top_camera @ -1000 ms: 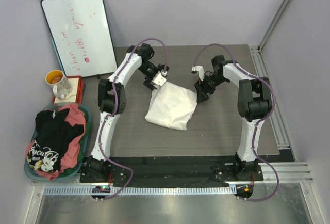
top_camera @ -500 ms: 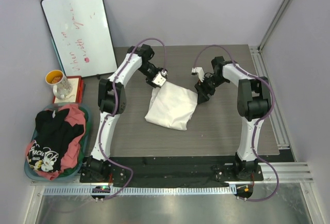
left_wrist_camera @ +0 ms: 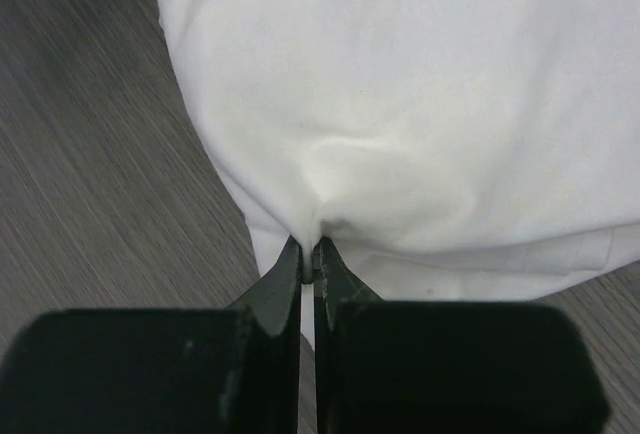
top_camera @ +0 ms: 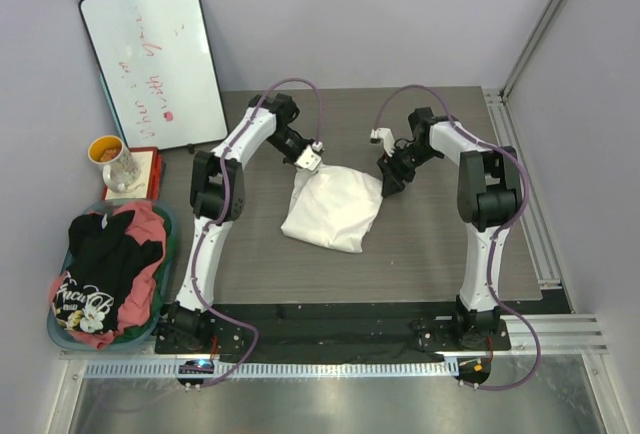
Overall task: Fold and stack the t-shirts
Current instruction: Smooth out wrinkles on the folded tshirt
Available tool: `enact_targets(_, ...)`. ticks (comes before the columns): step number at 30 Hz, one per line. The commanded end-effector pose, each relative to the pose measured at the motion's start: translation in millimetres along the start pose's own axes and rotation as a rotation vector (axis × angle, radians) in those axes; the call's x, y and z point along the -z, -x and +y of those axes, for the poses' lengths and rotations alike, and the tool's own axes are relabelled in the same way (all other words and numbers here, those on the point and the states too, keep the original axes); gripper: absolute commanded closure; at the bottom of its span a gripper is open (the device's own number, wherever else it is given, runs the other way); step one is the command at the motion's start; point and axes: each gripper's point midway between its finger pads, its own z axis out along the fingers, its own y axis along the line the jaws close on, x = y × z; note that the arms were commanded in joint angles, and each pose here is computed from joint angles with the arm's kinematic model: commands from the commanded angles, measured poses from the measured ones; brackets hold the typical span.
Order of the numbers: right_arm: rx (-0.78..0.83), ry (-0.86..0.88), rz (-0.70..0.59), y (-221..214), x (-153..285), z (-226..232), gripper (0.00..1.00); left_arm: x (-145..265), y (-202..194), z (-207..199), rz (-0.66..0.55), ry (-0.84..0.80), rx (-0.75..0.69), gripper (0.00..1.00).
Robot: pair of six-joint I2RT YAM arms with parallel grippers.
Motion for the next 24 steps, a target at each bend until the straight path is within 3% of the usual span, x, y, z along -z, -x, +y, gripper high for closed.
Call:
enact_targets(1, 0.042, 0.007, 0.001, 10.0, -10.2, -3.3, 0.59, 3.3, 19.2, -2.1, -0.059, -0.002, -0.020, 1.00)
enact_targets(7, 0.085, -0.007, -0.016, 27.9, -6.4, -2.9, 0.82, 12.5, 19.3, 6.2, -0.043, 0.027, -0.018, 1.00)
enact_targets(15, 0.125, -0.041, -0.010, 42.5, 3.3, -0.6, 0.90, 27.0, 27.8, 11.8, -0.030, 0.051, -0.027, 1.00)
enact_targets(17, 0.119, -0.060, 0.005, 42.1, 4.5, -4.4, 0.64, 27.5, 28.2, 10.8, -0.029, 0.048, -0.026, 1.00)
enact_targets(19, 0.130, -0.066, 0.011, 40.5, 6.6, -5.6, 0.46, 28.3, 28.9, 9.7, -0.025, 0.045, -0.032, 1.00)
enact_targets(24, 0.140, -0.047, -0.009, 41.7, 6.4, -4.1, 0.37, 27.8, 30.0, 7.0, -0.024, 0.036, -0.031, 1.00)
